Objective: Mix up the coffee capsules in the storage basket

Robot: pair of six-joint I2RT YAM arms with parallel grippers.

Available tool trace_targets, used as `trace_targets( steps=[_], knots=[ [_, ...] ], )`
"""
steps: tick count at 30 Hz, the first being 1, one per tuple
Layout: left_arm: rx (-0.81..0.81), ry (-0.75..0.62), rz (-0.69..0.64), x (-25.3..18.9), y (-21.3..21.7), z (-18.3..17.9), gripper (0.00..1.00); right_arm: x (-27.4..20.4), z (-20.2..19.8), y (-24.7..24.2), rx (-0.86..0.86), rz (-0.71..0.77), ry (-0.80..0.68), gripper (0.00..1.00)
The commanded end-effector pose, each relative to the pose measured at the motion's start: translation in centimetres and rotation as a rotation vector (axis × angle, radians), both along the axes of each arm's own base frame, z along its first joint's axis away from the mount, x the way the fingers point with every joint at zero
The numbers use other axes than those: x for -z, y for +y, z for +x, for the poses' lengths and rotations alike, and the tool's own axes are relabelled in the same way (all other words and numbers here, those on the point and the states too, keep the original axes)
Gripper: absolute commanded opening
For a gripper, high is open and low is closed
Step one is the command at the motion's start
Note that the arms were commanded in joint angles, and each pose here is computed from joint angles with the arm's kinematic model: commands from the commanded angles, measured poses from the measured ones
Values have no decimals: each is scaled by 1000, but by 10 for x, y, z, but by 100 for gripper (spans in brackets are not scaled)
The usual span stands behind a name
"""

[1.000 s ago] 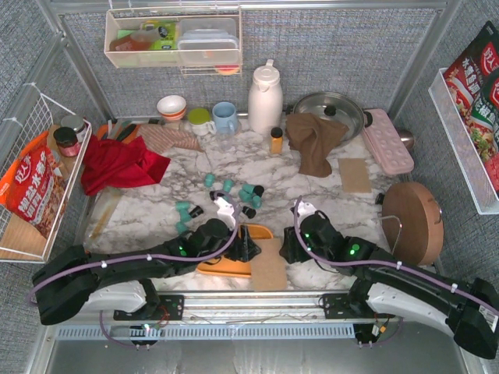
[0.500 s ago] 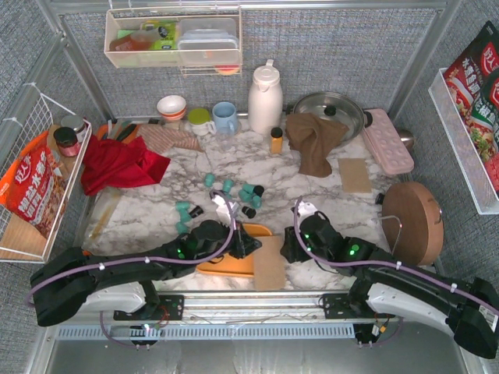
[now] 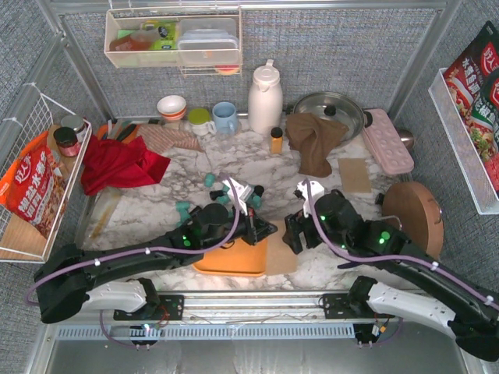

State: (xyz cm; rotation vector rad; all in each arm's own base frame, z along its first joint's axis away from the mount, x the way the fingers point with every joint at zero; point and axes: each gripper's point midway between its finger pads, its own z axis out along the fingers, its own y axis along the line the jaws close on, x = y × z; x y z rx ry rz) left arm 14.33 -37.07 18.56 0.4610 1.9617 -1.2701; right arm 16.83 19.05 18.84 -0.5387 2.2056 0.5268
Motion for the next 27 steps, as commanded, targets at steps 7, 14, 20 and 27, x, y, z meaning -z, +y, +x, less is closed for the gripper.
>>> trace_targets(
  steps=[7,14,20,27],
  knots=[
    [154,-252,98,-32,-4,-3,0,-44,-18,-26,-336,-251,-161,82],
    [323,-479,70,-56,4,-24,0,-48,-22,-1,-549,-238,-233,80],
    [462,-584,23,-65,13,-50,0,-56,-31,16,-672,-192,-257,75],
    [439,-659,29,-72,17,-44,0,-56,-41,37,-780,-111,-256,49]
  ],
)
